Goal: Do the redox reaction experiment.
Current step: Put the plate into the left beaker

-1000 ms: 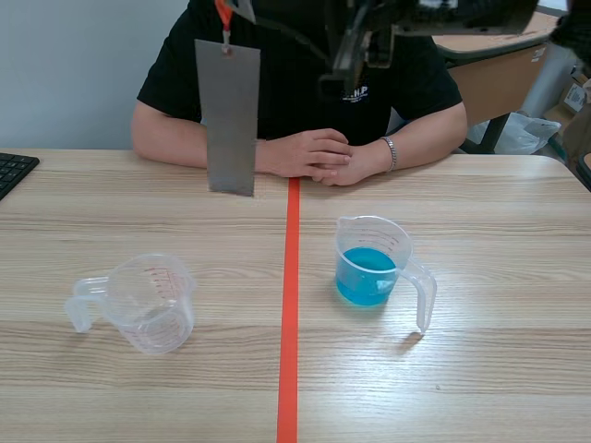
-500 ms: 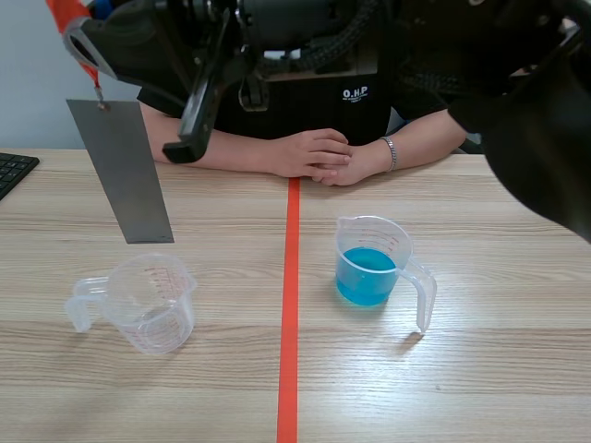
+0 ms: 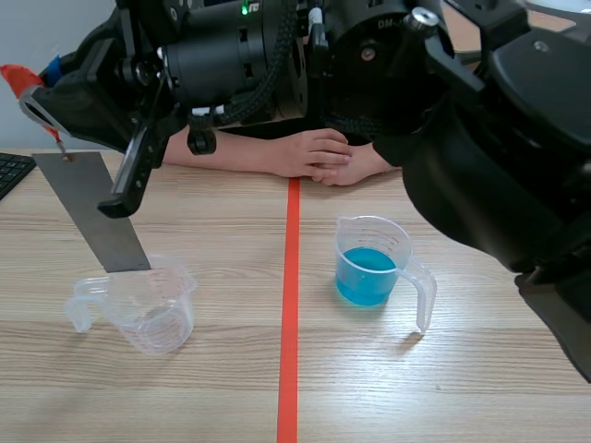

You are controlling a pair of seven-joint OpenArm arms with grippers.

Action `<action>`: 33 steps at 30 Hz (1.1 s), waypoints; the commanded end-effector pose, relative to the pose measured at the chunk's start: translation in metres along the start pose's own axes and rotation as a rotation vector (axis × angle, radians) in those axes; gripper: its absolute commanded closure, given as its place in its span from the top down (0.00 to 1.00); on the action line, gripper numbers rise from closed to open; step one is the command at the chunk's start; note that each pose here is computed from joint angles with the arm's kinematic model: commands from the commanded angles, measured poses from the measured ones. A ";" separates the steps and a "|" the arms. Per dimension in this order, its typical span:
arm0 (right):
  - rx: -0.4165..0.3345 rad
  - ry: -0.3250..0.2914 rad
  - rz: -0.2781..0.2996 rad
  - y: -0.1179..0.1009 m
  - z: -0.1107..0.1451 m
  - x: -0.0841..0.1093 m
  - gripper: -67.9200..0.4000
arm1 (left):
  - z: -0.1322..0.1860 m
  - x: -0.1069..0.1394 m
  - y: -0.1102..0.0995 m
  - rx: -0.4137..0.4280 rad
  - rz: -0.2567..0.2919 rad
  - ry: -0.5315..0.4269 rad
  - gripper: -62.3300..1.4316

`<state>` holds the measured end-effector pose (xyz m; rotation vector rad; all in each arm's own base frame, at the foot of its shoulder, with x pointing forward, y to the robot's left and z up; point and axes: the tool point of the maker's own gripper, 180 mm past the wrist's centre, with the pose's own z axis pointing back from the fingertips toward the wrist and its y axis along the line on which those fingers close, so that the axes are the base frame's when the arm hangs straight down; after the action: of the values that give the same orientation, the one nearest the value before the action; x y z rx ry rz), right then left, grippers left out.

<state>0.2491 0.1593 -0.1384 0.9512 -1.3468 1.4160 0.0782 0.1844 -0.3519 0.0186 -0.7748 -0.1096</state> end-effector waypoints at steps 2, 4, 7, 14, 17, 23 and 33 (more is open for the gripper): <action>-0.017 -0.021 0.017 -0.007 -0.002 0.008 0.03 | 0.001 0.003 -0.002 -0.004 0.006 -0.012 0.89; -0.019 -0.015 0.011 -0.008 -0.004 0.005 0.03 | 0.001 0.003 -0.002 -0.004 0.006 -0.012 0.93; -0.021 -0.010 0.000 -0.010 -0.005 0.002 0.03 | 0.001 0.003 -0.002 -0.004 0.006 -0.012 0.98; -0.029 0.008 -0.033 -0.013 -0.009 -0.011 0.03 | 0.001 0.003 -0.002 -0.004 0.006 -0.012 1.00; -0.034 0.019 -0.045 -0.016 -0.011 -0.018 0.03 | 0.001 0.003 -0.001 -0.003 0.006 -0.012 1.00; -0.051 0.040 -0.059 -0.021 -0.014 -0.036 0.03 | 0.001 0.003 -0.001 -0.003 0.006 -0.011 1.00; -0.072 0.080 -0.092 -0.026 -0.019 -0.068 0.03 | 0.001 0.003 -0.002 -0.008 0.004 -0.011 1.00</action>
<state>0.2910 0.1637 -0.2170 0.8684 -1.2154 1.3112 0.0783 0.1844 -0.3518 0.0182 -0.7748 -0.1125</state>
